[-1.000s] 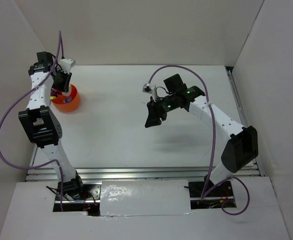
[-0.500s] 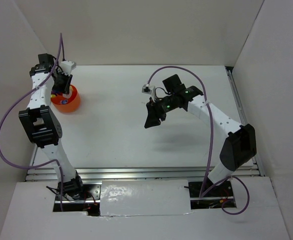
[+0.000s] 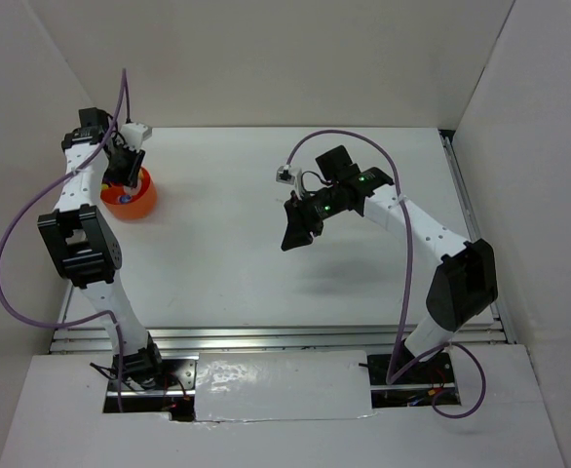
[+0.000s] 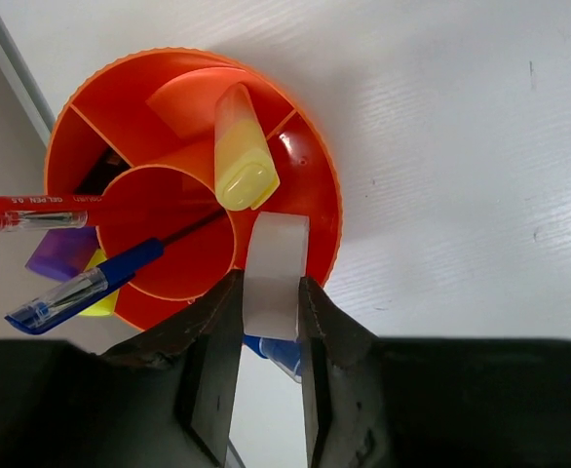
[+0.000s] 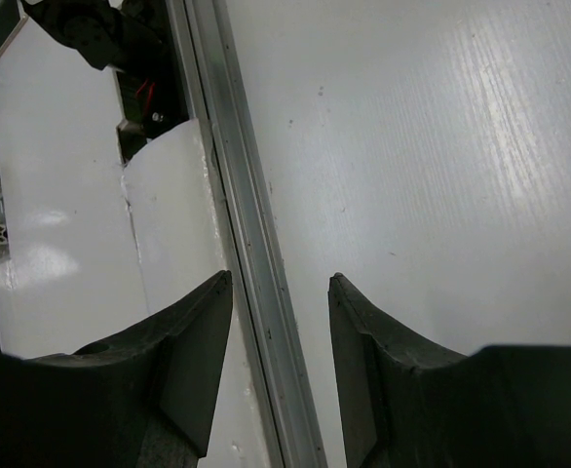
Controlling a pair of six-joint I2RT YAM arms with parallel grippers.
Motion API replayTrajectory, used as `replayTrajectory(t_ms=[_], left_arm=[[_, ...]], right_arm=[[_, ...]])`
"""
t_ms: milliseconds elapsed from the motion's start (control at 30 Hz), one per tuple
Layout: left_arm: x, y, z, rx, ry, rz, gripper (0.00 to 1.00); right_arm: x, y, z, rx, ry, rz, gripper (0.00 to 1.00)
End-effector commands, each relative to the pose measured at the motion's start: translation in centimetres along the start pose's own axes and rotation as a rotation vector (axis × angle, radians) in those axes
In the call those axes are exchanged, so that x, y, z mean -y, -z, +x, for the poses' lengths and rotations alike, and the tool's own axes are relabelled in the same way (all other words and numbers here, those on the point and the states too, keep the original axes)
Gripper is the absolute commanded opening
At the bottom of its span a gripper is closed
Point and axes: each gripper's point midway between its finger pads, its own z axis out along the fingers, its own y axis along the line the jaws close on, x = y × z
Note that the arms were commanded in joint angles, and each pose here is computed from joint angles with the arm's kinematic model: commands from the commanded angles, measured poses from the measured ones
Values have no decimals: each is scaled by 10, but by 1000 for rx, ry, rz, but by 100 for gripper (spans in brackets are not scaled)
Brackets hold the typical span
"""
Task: Sort the stationery into containers
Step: Place the stationery in the storage box, then reset both arms
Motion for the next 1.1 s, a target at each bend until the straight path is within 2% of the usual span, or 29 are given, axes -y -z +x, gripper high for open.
replayTrajectory(t_ms=[0,133,300,433,467,567,633,667,700,733,767,800,900,933,967,1067], left_arm=[[-3,3,-3,13,-34,-19,43],[-5,5,-7,22,-35,-29,53],[0,21,-20,74,-41,-7,54],[19,71,-64,261,-36,64,51],[32,96,-80,347,-48,110,51],[67,148,-111,506,-74,189,56],[105,156,-119,529,-101,248,67],[119,171,-121,550,-125,249,70],[147,164,-118,523,-147,279,81],[161,169,-116,523,-156,291,86],[171,158,-104,480,-125,315,99],[197,157,-103,467,-152,355,99],[230,145,-79,428,-152,432,99],[231,151,-82,473,-147,404,99],[236,137,-67,428,-106,406,99],[237,142,-54,454,-95,341,99]], right_arm=[[-1,5,-11,27,30,-7,52],[-2,5,-13,26,28,-8,52],[-3,7,-14,30,34,-5,52],[-3,12,-15,33,41,23,52],[-4,15,-17,40,46,34,52],[-4,26,-20,60,59,79,52],[3,35,-21,72,41,136,58],[3,43,-24,89,46,166,66],[7,49,-24,97,33,197,96],[15,56,-22,103,17,237,100],[20,67,-21,112,17,306,100],[26,76,-20,122,9,349,100],[47,112,-3,163,-40,515,100],[50,135,1,204,-49,584,100],[58,148,8,213,-64,649,100],[77,185,49,226,-116,820,100]])
